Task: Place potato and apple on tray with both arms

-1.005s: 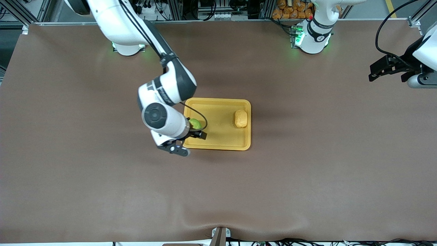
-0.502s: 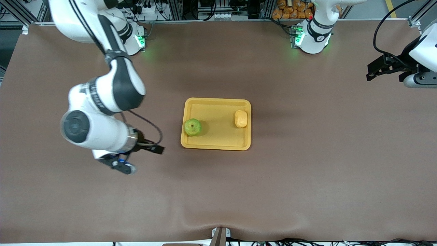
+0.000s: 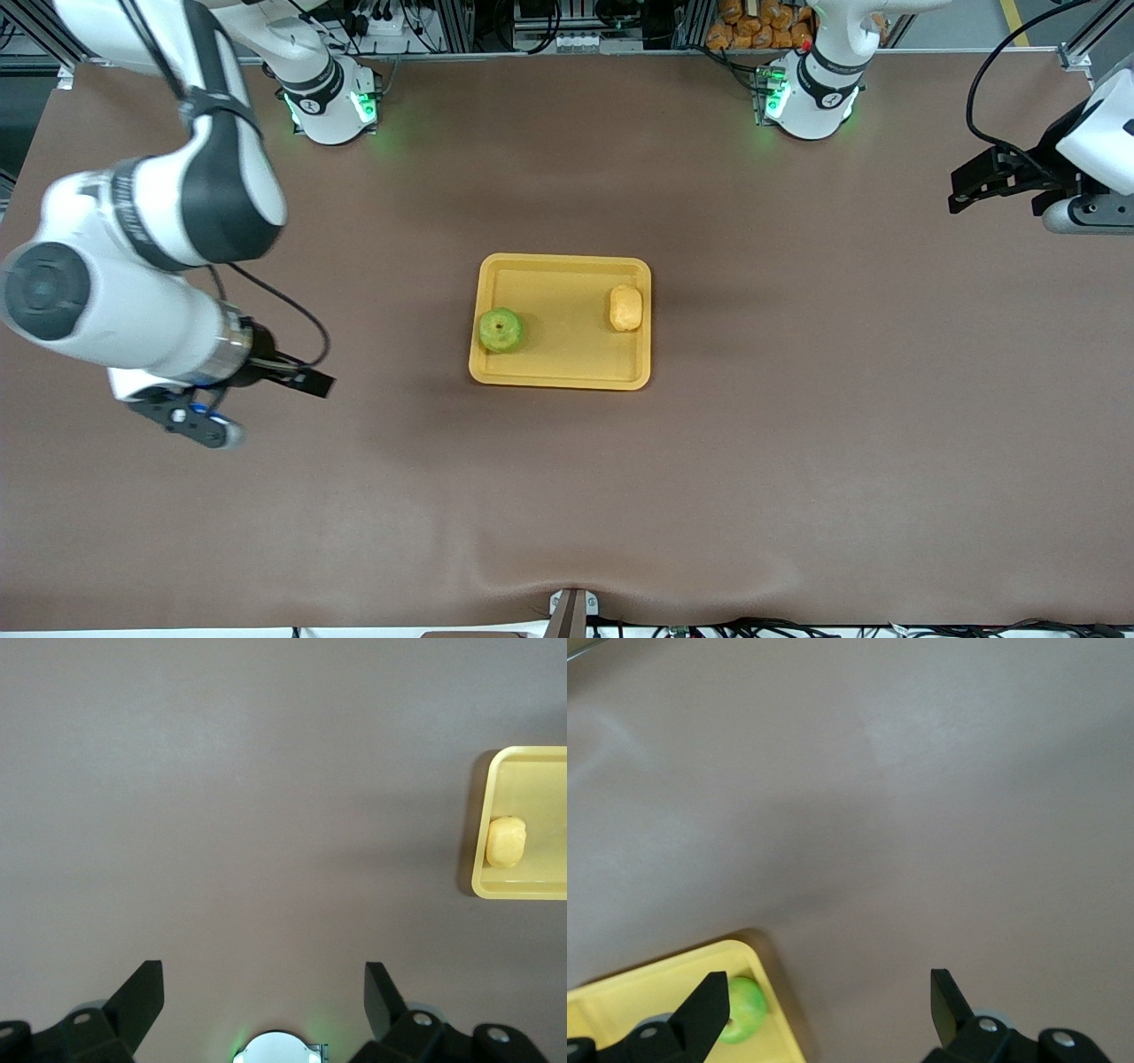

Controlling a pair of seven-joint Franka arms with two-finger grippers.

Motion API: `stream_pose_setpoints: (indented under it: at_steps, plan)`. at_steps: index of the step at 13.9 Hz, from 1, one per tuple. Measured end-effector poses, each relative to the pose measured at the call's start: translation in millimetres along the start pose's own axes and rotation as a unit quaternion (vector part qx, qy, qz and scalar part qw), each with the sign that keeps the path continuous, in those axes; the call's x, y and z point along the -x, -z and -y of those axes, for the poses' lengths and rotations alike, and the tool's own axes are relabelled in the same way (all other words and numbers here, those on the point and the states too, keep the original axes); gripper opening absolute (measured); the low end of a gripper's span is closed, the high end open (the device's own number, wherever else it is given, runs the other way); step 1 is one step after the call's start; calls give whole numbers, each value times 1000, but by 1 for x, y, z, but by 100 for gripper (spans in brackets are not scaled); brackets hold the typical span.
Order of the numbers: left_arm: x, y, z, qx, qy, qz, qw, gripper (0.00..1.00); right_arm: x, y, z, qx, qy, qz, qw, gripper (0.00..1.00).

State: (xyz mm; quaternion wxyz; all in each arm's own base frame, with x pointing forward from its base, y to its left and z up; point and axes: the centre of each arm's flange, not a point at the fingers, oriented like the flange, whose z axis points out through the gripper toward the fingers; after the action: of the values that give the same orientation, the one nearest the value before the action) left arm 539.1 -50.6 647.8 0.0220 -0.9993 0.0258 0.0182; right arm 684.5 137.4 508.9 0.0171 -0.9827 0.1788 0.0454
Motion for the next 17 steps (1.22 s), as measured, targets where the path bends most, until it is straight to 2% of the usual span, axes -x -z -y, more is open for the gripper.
stream_pose_setpoints:
  at_steps: [7,10,17]
  plan:
    - [0,0,2,0,2,0,1000,100,-9,76,-129,-11,46,18,999,100]
    - [0,0,2,0,2,0,1000,100,-2,102,-176,-14,46,24,999,100]
    - [0,0,1,0,1,0,1000,100,37,154,-237,17,64,-4,998,100]
